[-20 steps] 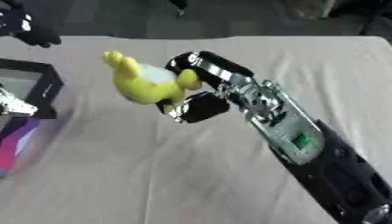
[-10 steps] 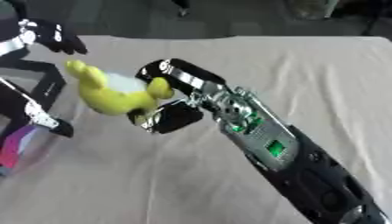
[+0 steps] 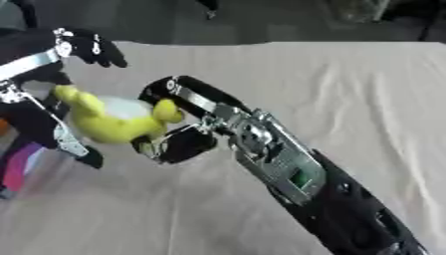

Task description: Pick up the objects with one hand, pass them to the other hand, and then place them into the box on the other side of the table.

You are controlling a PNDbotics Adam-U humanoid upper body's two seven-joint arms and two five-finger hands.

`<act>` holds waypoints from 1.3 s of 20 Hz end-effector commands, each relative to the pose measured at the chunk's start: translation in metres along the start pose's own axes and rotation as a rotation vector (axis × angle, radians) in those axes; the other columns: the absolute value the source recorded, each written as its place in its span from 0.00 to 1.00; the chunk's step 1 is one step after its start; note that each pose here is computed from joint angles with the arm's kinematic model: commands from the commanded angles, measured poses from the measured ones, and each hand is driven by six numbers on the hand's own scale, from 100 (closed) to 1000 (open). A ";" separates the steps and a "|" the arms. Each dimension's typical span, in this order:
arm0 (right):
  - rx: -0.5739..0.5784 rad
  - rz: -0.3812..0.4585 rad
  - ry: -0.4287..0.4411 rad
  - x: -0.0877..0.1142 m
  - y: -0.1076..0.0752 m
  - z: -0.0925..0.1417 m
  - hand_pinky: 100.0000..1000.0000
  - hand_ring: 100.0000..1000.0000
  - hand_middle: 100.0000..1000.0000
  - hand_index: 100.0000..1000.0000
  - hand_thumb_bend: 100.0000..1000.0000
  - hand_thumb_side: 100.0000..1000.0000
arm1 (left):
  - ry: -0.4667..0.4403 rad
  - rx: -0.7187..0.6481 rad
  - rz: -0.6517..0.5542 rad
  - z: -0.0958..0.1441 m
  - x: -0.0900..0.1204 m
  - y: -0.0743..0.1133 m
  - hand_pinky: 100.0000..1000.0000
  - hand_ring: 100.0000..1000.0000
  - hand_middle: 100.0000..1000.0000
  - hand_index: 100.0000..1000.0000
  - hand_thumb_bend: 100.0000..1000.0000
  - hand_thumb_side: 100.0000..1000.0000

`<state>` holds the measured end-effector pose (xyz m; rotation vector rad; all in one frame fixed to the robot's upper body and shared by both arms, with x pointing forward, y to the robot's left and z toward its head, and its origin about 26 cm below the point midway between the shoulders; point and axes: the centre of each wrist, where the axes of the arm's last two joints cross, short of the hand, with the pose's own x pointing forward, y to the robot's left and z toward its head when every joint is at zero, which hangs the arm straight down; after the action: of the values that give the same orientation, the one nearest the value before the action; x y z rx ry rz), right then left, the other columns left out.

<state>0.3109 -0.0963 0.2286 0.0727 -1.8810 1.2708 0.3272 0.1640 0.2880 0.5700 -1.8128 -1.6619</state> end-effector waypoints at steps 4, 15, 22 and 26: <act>-0.005 0.024 -0.030 0.008 -0.004 -0.001 0.79 0.56 0.32 0.43 0.00 0.00 | -0.032 0.008 -0.002 0.001 0.010 0.008 0.73 0.65 0.63 0.72 0.81 0.19; -0.008 0.026 -0.031 0.009 -0.004 0.000 0.79 0.56 0.33 0.43 0.01 0.00 | -0.024 0.051 0.035 0.002 0.014 0.007 0.68 0.42 0.25 0.34 0.25 0.01; 0.027 0.022 -0.044 0.009 -0.005 0.002 0.85 0.78 0.71 0.78 0.44 0.31 | -0.010 0.060 0.085 0.003 0.012 0.006 0.67 0.41 0.24 0.33 0.27 0.00; 0.036 0.086 -0.043 0.006 -0.012 0.009 0.89 0.86 0.85 0.89 0.44 0.78 | 0.025 0.094 0.096 0.011 0.004 0.008 0.67 0.40 0.22 0.30 0.31 0.00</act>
<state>0.3120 -0.1047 0.2317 0.0532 -1.8825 1.3406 0.3193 0.1619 0.2829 0.4761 -1.8467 -1.5373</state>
